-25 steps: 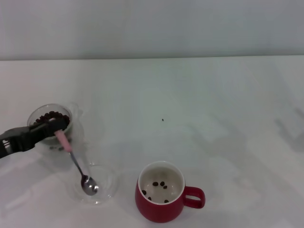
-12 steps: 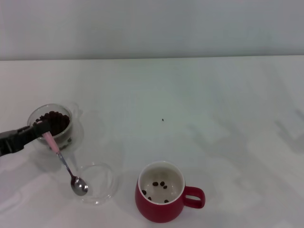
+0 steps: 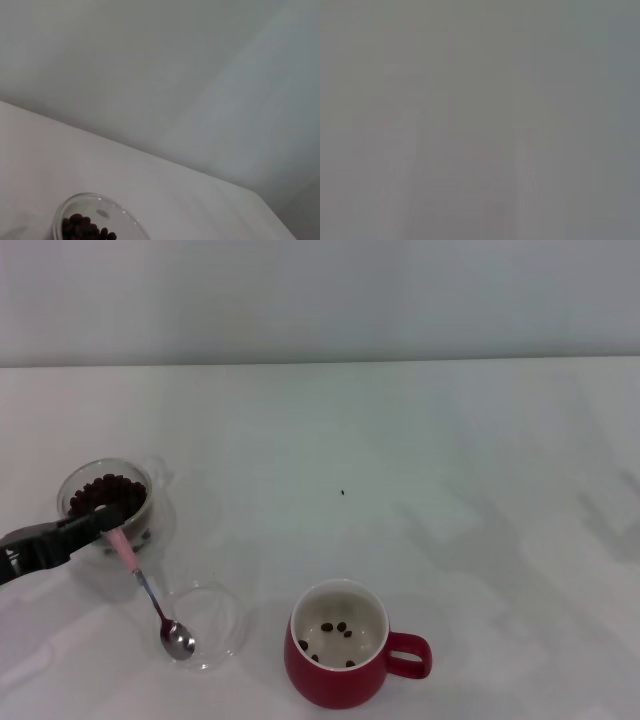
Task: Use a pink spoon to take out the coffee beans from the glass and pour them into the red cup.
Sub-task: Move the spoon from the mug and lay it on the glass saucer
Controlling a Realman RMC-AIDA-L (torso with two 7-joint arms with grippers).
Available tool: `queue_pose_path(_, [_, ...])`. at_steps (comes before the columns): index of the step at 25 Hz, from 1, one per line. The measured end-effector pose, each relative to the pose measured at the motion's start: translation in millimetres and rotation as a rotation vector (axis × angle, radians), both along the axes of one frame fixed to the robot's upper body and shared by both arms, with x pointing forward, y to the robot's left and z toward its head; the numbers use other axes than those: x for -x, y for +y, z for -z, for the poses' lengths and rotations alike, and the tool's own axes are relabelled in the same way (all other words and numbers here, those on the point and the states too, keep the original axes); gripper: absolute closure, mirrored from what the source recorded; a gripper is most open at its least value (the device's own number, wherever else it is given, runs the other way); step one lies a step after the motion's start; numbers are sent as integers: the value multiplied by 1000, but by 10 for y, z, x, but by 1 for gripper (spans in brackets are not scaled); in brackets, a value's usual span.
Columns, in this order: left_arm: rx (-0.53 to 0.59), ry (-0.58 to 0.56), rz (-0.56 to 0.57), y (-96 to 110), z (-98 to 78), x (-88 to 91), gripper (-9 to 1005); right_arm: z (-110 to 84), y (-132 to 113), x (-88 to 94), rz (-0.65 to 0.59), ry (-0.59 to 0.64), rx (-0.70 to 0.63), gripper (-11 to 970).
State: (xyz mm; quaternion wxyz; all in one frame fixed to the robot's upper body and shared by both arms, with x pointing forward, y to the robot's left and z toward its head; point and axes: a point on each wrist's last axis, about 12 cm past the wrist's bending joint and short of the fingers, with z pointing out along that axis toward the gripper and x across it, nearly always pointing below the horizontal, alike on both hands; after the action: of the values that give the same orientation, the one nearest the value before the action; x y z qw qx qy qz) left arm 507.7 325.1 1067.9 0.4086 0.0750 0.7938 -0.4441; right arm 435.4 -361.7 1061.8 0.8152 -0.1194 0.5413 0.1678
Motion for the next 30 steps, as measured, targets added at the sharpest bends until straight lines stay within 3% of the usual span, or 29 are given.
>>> queue_pose_path(12, [-9,-25,-6,-58,-46,-129,874,12,-17,14,4,11,4,227])
queue_pose_path(30, [-51,25,54,-381,114,-341,874,27,2,-42,5,29,9,227])
